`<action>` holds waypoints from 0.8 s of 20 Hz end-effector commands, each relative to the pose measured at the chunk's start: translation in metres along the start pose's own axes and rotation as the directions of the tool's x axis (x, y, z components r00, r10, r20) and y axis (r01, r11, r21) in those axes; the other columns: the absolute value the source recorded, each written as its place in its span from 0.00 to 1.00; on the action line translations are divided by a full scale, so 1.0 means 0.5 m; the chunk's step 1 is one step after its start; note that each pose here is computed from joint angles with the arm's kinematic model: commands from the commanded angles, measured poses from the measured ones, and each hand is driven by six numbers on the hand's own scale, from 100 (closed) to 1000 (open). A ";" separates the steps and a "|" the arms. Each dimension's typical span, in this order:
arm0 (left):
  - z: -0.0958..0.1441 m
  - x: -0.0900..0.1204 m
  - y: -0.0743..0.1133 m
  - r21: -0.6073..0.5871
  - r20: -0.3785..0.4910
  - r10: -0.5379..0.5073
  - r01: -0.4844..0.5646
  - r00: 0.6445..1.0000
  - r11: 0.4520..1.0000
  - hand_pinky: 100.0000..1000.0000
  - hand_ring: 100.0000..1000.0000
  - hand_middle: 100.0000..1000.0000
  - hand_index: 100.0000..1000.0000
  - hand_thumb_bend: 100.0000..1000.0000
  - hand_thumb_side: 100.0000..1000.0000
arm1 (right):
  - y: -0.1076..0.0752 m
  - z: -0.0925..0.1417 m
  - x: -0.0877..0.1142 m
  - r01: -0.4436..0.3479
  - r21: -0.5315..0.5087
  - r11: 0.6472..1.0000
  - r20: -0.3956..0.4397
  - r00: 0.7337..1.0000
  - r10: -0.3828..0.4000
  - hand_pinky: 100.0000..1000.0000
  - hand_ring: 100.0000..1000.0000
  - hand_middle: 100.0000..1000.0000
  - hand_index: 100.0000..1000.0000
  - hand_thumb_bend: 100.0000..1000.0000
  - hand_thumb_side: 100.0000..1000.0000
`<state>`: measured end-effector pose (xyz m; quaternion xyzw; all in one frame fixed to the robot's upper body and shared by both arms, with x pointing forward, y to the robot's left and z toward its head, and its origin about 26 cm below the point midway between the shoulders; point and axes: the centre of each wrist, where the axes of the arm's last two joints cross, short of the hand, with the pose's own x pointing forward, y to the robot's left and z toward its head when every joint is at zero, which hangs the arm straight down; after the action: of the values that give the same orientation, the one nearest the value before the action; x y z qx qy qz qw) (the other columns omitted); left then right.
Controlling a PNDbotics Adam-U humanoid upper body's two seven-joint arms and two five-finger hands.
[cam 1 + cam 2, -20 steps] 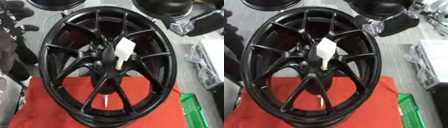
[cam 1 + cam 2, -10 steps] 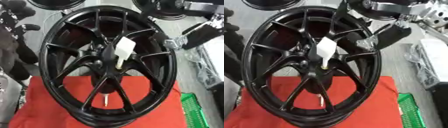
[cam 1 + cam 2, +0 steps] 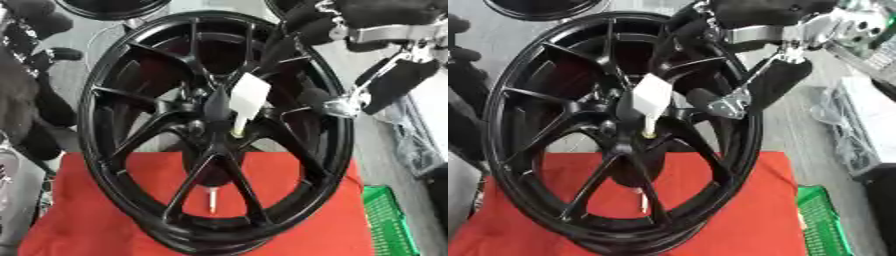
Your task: Pull the pin out of the wheel hub.
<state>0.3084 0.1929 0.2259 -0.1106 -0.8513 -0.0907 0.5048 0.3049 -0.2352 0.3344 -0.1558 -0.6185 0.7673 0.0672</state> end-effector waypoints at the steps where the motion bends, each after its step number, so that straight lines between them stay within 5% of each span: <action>1: -0.002 0.012 0.005 -0.003 0.019 -0.012 0.012 1.000 1.000 0.57 0.76 0.56 0.64 0.00 0.67 | -0.028 0.002 -0.009 -0.042 0.026 0.999 -0.003 0.999 0.042 0.86 0.79 0.76 0.84 0.00 0.33; 16: -0.004 0.013 0.005 0.006 0.027 0.001 -0.001 1.000 1.000 0.57 0.76 0.56 0.65 0.00 0.67 | -0.031 -0.032 -0.054 0.024 0.150 0.988 0.022 0.999 -0.028 0.84 0.76 0.74 0.84 0.00 0.31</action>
<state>0.3086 0.1936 0.2261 -0.1117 -0.8514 -0.0881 0.5049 0.3348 -0.2225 0.3412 -0.1249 -0.5673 0.8092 0.0875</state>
